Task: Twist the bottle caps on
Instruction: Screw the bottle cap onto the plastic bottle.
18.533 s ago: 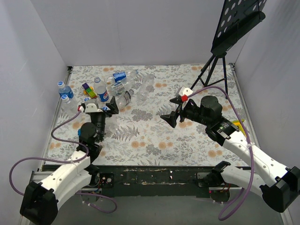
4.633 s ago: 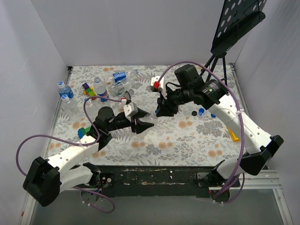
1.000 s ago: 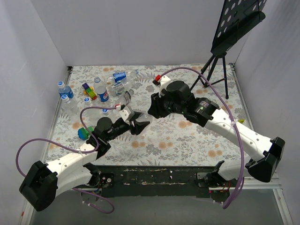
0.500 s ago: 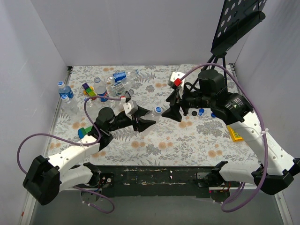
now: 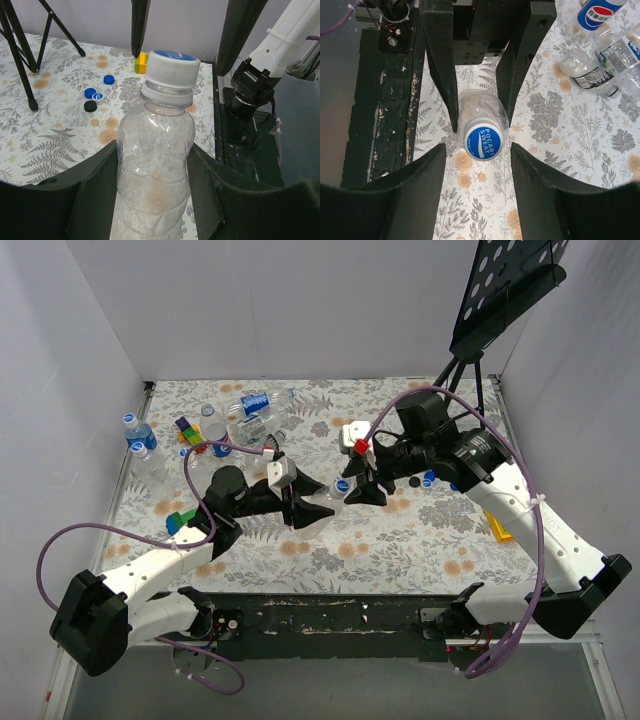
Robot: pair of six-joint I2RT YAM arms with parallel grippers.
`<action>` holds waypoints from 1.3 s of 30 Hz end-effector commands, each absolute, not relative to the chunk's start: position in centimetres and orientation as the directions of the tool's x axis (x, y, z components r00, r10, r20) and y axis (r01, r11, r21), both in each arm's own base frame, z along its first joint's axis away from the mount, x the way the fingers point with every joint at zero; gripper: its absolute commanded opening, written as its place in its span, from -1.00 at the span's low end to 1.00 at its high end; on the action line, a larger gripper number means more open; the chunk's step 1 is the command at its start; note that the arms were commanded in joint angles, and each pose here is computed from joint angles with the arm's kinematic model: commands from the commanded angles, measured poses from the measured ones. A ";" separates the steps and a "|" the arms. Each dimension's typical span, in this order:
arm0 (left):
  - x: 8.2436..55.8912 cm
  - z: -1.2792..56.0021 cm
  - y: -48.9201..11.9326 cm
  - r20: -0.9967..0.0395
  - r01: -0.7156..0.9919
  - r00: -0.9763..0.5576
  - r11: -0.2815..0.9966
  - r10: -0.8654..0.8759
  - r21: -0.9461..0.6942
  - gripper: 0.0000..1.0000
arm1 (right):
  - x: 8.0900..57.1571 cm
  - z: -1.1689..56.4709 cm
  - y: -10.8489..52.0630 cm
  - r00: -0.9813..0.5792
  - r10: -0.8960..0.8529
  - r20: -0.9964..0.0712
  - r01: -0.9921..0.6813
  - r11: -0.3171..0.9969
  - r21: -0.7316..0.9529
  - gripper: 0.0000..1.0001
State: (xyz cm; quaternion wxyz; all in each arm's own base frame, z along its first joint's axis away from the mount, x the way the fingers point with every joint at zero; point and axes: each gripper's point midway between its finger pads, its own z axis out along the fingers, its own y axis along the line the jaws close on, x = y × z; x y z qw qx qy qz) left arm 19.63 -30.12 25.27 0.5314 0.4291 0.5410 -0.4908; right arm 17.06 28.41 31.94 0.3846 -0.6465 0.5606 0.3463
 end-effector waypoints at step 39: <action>22.1 22.7 -30.0 -0.979 0.909 0.143 0.372 0.147 0.188 -0.72 | 20.3 32.2 27.6 -0.357 -0.303 -0.884 -0.816 0.561 0.136 0.08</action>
